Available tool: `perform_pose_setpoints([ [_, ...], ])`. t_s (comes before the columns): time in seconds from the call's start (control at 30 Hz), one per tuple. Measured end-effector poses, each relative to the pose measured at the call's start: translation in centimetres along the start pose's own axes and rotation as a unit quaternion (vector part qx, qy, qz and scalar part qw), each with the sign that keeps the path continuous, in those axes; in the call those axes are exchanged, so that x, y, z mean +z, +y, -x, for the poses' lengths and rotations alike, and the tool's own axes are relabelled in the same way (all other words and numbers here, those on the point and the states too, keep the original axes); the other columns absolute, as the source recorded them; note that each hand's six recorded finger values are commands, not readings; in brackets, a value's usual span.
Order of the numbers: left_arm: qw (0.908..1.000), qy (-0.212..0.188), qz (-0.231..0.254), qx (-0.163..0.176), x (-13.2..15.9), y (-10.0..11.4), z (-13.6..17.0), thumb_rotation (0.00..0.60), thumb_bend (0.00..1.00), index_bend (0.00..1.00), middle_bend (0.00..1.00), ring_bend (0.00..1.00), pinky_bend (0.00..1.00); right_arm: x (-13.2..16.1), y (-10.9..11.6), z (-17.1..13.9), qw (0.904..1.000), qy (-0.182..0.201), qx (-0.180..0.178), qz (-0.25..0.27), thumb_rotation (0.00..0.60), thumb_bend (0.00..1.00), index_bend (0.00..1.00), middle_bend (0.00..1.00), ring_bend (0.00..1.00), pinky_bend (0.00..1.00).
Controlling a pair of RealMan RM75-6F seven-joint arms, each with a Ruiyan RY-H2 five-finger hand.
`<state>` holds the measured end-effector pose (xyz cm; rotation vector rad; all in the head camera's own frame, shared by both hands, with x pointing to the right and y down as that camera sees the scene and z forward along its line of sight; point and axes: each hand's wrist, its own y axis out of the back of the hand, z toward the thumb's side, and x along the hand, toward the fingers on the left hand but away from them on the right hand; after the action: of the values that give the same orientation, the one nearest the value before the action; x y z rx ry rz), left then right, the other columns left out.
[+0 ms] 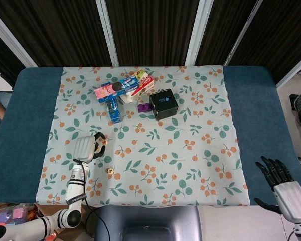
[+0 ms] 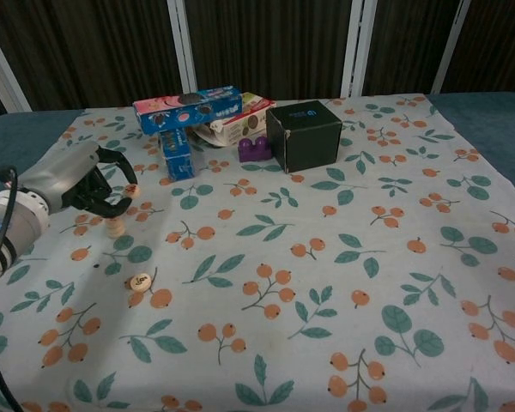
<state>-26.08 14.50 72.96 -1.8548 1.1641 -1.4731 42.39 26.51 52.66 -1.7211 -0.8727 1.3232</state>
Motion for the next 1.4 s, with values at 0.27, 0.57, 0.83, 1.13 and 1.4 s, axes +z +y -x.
perform_pose_setpoints([
  [0.27,0.9995,0.020,-0.013,-0.019,-2.0,-0.1,0.3,0.600,0.42,0.50,1.00,1.00,1.00,0.2,-0.2,0.1,1.0000,0.002,0.002,-0.003,0.600,0.14,0.00,0.00,0.00,0.00],
  [0.57,0.9991,0.024,-0.023,-0.025,-2.8,-0.6,0.4,0.600,0.42,0.50,1.00,1.00,1.00,0.1,-0.2,0.1,1.0000,0.001,0.002,-0.002,0.600,0.14,0.00,0.00,0.00,0.00],
  [0.83,0.9987,0.026,-0.025,-0.035,-3.2,-1.2,0.5,0.600,0.42,0.49,1.00,1.00,1.00,0.2,-0.2,0.1,1.0000,0.001,0.002,-0.003,0.600,0.14,0.00,0.00,0.00,0.00],
  [1.13,0.9988,0.021,-0.026,-0.037,-3.0,-1.3,0.6,0.600,0.42,0.40,1.00,1.00,1.00,0.2,-0.3,0.1,1.0000,0.001,0.003,-0.003,0.600,0.14,0.00,0.00,0.00,0.00],
  [1.4,0.9989,0.017,-0.024,-0.036,-2.8,-1.0,0.7,0.600,0.42,0.37,1.00,1.00,1.00,0.2,-0.2,0.1,1.0000,0.001,0.002,-0.003,0.600,0.14,0.00,0.00,0.00,0.00],
])
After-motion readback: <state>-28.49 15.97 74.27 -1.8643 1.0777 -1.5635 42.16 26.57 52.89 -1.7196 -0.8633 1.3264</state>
